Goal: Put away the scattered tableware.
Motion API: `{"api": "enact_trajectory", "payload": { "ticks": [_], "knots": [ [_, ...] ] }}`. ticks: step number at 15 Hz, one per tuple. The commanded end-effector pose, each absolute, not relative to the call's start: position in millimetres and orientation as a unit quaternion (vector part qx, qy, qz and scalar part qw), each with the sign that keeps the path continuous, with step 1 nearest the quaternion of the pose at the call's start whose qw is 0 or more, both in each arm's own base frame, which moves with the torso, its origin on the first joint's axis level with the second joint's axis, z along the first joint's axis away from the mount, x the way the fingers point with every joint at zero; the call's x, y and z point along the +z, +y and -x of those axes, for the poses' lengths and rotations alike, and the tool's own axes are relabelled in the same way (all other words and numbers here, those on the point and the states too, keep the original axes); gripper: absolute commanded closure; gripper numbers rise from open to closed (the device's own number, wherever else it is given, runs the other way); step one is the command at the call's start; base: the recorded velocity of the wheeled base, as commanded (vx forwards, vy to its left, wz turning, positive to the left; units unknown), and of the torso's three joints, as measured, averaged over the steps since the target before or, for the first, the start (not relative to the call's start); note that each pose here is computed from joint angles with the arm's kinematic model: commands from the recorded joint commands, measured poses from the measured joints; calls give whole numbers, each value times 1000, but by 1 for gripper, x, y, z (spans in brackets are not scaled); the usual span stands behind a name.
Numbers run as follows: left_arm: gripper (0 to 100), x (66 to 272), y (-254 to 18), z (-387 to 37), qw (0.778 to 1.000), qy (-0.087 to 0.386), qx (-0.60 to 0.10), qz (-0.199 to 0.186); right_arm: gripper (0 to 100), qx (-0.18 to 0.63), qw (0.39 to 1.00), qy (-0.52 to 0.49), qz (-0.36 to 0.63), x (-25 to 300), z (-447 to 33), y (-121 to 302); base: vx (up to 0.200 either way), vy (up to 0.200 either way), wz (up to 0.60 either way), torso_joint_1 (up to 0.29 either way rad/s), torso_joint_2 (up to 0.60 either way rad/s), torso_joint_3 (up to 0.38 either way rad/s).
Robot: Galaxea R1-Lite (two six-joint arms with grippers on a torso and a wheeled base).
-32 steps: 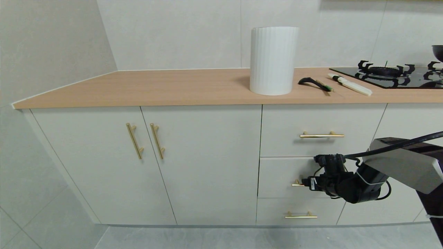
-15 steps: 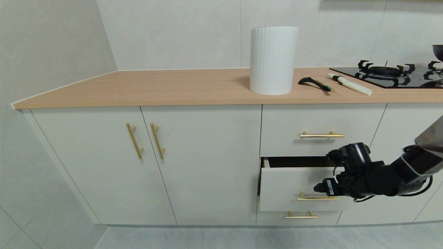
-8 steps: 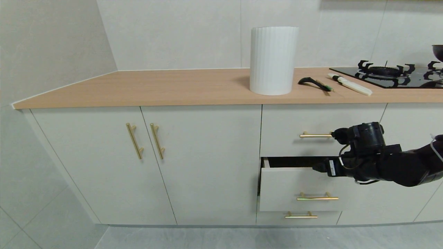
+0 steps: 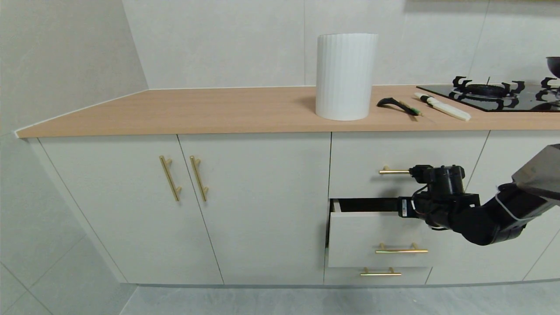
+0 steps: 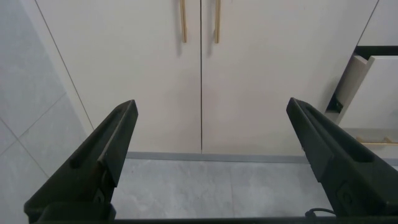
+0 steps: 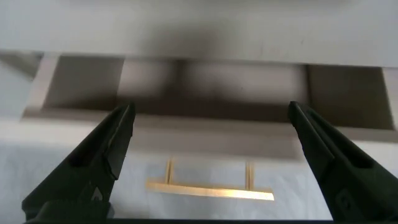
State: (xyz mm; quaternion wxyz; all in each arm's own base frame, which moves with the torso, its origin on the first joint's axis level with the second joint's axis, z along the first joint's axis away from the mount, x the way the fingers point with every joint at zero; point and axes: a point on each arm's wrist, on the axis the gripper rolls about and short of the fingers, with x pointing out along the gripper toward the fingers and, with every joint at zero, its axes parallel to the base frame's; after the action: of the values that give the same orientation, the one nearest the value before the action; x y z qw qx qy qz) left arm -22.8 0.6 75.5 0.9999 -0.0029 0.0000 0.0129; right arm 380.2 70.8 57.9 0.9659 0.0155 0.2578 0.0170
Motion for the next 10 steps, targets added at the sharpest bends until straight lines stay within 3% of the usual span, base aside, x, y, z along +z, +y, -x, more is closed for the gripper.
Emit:
{"api": "enact_trajectory", "payload": {
  "ticks": [1,10],
  "knots": [
    [0,75,1,23,1000,0,13,3,0,12,961,278,-12,35,-387,72,0,0,0,0,0,0],
    [0,75,1,23,1000,0,13,3,0,10,961,277,-11,40,-385,71,0,0,0,0,0,0]
  ]
}}
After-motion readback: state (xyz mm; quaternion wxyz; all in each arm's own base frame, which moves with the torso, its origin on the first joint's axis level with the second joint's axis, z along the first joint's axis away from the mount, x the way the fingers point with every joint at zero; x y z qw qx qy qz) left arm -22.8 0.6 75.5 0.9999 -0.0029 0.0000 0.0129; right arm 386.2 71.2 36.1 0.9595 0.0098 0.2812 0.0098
